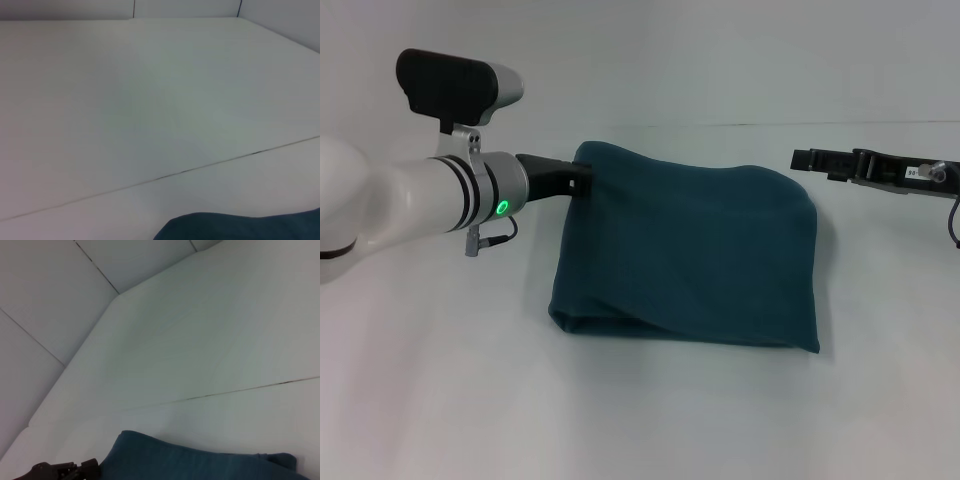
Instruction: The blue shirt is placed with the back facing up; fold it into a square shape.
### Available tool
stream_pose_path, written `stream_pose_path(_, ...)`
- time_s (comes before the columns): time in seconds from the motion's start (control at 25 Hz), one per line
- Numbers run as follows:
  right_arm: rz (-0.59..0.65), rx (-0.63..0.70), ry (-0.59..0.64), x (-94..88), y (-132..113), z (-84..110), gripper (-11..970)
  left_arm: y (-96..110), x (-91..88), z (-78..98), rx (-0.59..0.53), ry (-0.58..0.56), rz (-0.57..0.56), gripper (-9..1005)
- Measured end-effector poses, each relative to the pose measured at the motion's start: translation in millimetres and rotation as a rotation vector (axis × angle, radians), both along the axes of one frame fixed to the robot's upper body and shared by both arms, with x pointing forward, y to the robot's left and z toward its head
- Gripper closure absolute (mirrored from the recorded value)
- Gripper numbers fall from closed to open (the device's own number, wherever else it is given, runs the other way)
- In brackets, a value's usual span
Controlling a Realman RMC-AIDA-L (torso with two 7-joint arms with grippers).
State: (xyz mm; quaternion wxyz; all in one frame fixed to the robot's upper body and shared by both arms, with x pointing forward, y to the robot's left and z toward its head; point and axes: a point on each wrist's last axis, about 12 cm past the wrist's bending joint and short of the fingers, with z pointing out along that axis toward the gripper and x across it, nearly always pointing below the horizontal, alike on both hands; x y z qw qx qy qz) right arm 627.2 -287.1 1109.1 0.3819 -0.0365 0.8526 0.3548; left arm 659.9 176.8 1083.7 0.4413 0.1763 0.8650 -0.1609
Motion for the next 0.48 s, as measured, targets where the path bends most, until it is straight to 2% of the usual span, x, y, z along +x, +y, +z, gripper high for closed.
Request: stream_pose_path(0.48, 0.007, -0.002, -0.004, 1.1, 2.3, 1.0, 109, 3.2, -2.6, -3.5, -0.020, 0.014, 0.021, 911)
